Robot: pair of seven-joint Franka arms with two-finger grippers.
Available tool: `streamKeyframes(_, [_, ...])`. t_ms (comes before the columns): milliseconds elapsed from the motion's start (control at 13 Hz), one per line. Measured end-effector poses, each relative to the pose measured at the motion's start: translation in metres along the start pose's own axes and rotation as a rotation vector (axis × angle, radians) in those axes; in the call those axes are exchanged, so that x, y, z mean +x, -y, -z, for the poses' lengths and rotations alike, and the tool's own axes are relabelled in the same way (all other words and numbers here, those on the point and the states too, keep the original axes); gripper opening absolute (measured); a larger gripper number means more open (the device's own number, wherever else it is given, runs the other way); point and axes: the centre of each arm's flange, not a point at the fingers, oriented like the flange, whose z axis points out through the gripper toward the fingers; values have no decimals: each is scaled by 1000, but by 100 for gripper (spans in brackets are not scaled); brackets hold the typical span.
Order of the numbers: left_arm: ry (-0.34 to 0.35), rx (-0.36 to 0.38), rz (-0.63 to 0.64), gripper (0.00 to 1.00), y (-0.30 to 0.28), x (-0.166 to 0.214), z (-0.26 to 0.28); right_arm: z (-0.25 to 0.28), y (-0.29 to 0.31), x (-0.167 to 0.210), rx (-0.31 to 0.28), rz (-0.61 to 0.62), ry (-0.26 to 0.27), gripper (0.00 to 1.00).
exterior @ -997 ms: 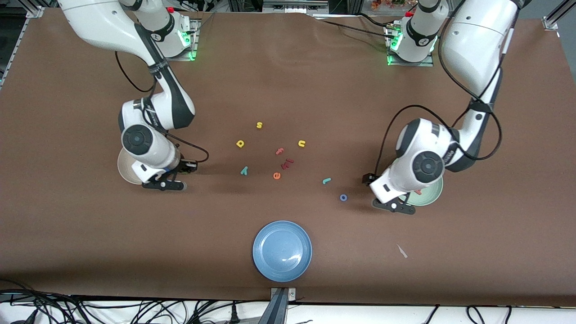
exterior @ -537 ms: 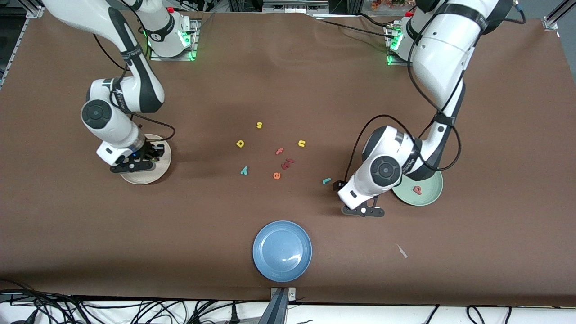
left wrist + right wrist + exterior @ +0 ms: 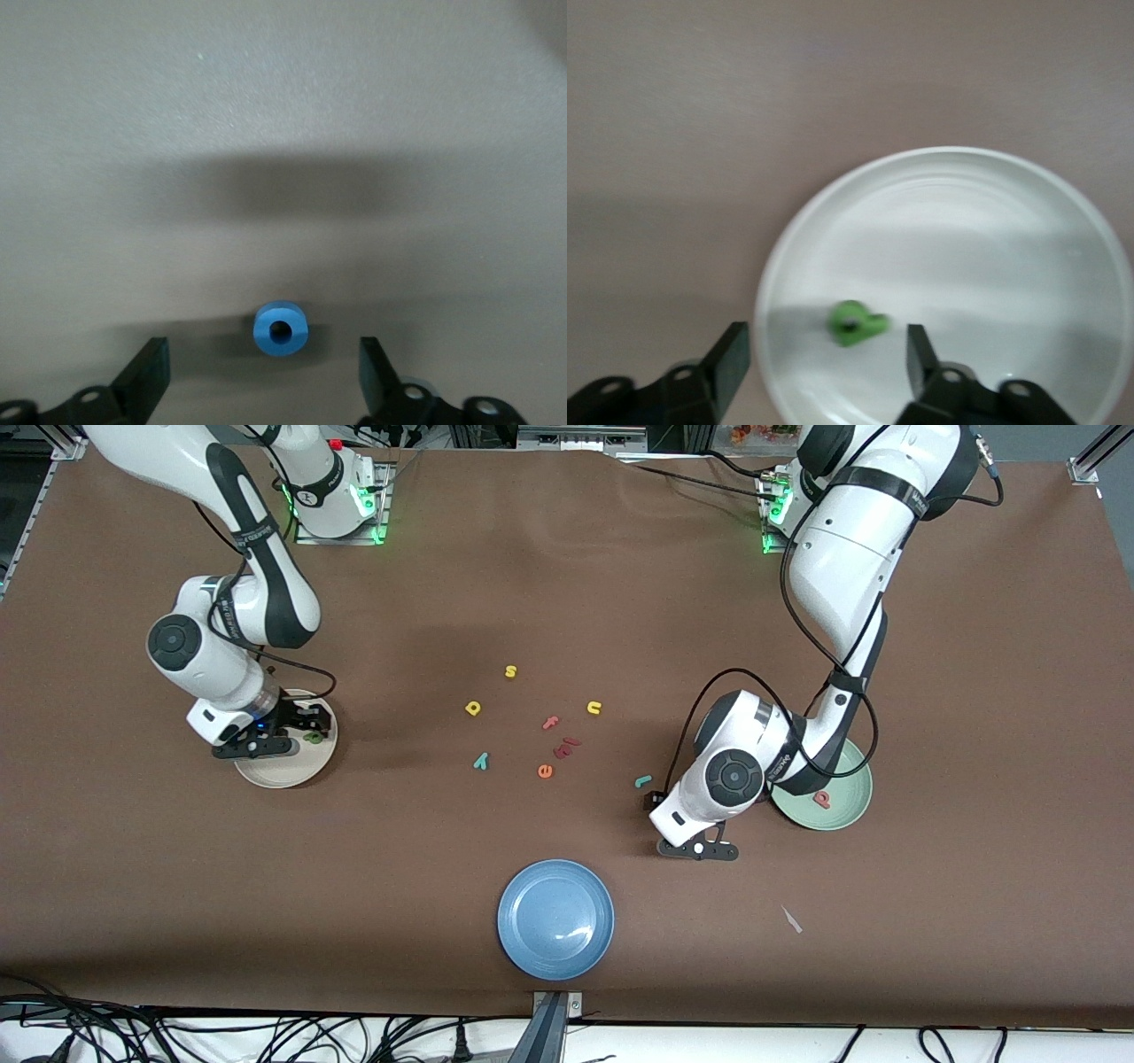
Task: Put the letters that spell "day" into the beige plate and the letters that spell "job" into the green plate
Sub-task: 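Grasp the yellow a with the right gripper while the left gripper grasps blue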
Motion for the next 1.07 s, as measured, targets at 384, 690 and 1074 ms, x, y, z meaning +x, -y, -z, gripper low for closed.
streamKeyframes(384, [-40, 5, -16, 57, -4, 4, -6, 8, 118, -8, 62, -254, -1, 100])
streamKeyframes(690, [-56, 21, -21, 28, 1, 8, -1, -4, 186, -23, 63, -395, 19, 100])
streamKeyframes(1074, [-38, 36, -61, 26, 25, 16, 10, -37, 228, -41, 36, -416, 61, 100])
